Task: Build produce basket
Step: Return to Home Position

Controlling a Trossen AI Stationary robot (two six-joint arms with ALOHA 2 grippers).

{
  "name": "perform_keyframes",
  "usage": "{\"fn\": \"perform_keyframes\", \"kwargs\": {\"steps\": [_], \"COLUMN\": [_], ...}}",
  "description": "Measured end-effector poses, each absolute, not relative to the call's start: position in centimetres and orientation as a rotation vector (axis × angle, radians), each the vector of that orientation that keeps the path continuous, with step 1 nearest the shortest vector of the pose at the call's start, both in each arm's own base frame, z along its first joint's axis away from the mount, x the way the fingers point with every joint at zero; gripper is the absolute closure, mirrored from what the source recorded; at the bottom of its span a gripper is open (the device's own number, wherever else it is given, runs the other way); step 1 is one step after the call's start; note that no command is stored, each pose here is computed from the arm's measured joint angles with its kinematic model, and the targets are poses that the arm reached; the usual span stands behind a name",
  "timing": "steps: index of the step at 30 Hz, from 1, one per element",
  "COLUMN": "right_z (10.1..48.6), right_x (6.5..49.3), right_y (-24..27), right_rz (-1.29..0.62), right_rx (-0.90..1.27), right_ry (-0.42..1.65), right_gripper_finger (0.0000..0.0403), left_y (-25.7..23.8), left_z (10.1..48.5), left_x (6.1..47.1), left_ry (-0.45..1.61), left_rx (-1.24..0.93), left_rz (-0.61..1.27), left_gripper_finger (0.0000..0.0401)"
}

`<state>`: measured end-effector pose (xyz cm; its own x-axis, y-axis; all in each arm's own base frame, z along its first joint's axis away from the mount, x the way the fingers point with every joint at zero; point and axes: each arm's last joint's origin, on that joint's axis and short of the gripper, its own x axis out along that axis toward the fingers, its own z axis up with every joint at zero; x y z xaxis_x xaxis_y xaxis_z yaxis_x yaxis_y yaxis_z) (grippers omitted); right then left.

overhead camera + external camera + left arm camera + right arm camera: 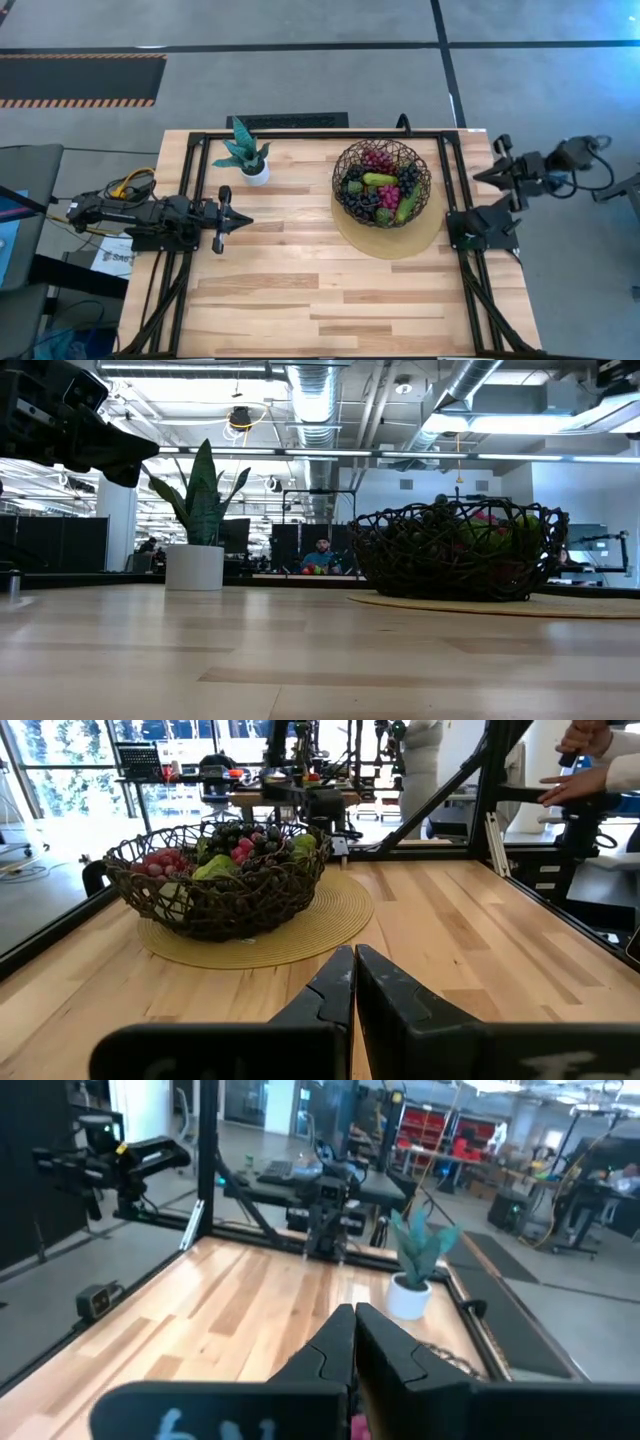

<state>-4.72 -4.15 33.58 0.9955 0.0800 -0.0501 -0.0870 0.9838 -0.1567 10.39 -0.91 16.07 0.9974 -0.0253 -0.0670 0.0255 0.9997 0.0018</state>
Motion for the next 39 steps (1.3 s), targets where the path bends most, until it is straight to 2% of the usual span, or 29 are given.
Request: {"fn": "perform_keyframes", "kwargs": {"steps": [8, 13, 39], "right_z": [33.2, 33.0, 32.2], "right_x": [-5.8, -5.9, -5.8], "right_y": [-1.1, 0.1, 2.2], "right_rz": [0.123, 0.083, 0.009], "right_rx": [-0.118, -0.127, -0.113], "right_ry": [0.088, 0.108, 0.192], "right_gripper_finger": [0.0370, 0.0370, 0.0370], "left_y": [-0.9, -0.9, -0.9], "left_z": [16.1, 16.1, 16.1], "left_x": [10.4, 10.4, 10.4], "left_ry": [0.067, 0.067, 0.067], "left_rx": [0.003, 0.003, 0.003], "left_rz": [-0.025, -0.025, -0.025], "left_gripper_finger": [0.0401, 0.0401, 0.0401]}}
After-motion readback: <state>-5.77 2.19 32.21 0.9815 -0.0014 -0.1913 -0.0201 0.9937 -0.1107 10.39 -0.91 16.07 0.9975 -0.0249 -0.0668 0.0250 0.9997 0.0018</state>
